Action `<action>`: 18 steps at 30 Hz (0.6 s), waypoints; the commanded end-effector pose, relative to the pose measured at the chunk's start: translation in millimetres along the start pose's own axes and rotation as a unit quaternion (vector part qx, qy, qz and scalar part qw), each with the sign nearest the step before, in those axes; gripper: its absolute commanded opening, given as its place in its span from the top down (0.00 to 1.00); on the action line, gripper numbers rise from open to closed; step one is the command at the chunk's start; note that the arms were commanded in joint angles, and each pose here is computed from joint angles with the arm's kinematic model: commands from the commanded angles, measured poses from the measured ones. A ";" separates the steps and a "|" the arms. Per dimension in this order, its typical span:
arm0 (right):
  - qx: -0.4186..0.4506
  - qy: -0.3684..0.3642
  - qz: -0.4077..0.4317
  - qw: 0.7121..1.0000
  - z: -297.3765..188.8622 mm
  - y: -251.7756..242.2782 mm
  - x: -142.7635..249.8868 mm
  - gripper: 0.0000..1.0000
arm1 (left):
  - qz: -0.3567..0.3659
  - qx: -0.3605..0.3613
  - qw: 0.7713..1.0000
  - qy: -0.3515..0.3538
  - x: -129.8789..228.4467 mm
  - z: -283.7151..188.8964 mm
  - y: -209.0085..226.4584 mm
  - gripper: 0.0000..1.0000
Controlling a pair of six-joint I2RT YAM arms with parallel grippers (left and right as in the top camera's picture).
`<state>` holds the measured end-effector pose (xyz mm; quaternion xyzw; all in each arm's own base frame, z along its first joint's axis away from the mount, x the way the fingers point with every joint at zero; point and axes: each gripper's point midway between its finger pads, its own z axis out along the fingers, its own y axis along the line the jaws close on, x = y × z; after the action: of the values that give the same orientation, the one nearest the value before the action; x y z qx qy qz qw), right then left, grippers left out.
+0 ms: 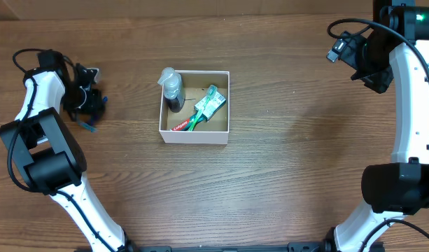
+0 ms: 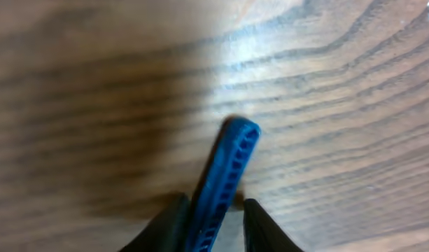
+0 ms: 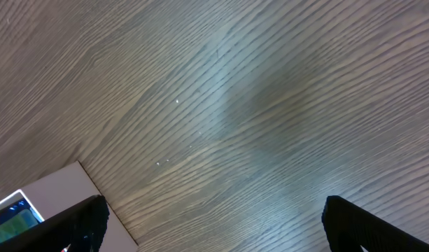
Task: Pack container
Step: 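Lift the blue razor and carry it into the white box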
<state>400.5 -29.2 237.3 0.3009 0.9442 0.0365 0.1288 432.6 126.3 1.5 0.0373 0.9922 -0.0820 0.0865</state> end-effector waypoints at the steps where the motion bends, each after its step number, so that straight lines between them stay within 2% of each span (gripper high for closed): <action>1: 0.002 -0.007 0.001 1.000 -1.4 -1.0 -2.9 0.00 | -0.082 0.029 0.995 0.052 27.5 15.1 -14.9 0.85; 4: 0.002 -0.007 0.001 1.000 -1.4 -1.0 -3.0 0.00 | -0.099 0.035 0.992 0.070 33.7 14.9 -23.0 0.96; 11: 0.002 -0.007 0.001 1.000 -1.4 -1.0 -2.9 0.00 | -0.111 0.053 0.989 0.083 29.6 12.5 -47.1 0.96; 15: 0.002 -0.007 0.001 1.000 -1.4 -1.0 -2.9 0.00 | -0.111 0.097 0.987 0.069 5.0 -26.3 -66.7 0.96; 17: 0.002 -0.007 0.001 1.000 -1.4 -1.0 -2.9 0.00 | -0.110 0.113 0.986 0.055 -9.9 -54.1 -74.3 0.96; 18: 0.002 -0.007 0.001 1.000 -1.4 -1.0 -2.9 0.00 | -0.107 0.125 0.986 0.038 -23.4 -84.5 -81.7 0.96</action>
<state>400.5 -29.1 237.3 0.3008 0.9442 0.0367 0.1288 406.0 66.0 40.6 -0.0542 0.9830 -0.1740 -0.0243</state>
